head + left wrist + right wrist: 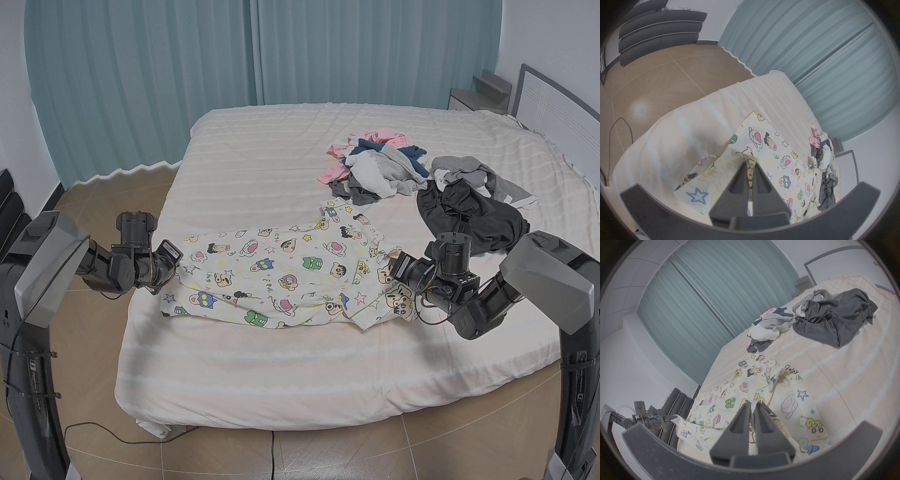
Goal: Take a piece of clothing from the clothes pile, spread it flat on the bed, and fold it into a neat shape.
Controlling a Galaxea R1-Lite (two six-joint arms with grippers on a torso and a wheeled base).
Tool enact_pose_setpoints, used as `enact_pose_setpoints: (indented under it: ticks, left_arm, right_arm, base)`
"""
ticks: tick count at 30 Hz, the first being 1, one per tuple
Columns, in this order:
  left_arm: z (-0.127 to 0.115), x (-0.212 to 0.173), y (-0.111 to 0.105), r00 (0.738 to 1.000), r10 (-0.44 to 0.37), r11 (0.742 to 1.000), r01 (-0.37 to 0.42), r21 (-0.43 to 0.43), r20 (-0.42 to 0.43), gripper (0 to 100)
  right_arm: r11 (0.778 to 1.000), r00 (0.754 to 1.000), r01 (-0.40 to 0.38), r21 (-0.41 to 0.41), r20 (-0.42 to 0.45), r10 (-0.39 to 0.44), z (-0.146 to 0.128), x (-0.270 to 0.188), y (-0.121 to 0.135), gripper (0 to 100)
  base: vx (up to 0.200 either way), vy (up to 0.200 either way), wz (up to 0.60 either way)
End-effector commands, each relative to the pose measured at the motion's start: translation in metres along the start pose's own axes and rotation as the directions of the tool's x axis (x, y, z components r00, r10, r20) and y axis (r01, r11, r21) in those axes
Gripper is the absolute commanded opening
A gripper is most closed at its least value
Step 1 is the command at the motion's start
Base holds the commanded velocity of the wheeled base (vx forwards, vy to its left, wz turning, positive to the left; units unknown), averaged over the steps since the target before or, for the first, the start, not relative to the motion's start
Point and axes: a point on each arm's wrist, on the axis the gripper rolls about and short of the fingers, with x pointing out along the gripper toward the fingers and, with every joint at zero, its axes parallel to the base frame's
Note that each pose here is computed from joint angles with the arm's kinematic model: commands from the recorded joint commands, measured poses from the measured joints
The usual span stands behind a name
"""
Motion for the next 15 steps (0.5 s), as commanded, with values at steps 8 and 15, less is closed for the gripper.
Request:
enact_pose_setpoints:
  ticks: [8, 15]
  left_arm:
    - [0.003, 0.026, 0.015, 1.0, 0.019, 1.0, -0.019, -0.013, 0.011, 0]
    - [0.005, 0.03, 0.015, 1.0, 0.013, 1.0, -0.013, -0.015, 0.019, 0]
  right_arm:
    - [1.0, 1.0, 0.027, 0.005, 0.008, -0.027, -0.007, 0.025, -0.02, 0]
    - [0.999, 0.999, 0.033, 0.007, 0.019, -0.033, 0.0, 0.026, -0.027, 100]
  base:
    - [0.0, 0.0, 0.0]
    - [0.0, 0.0, 0.0]
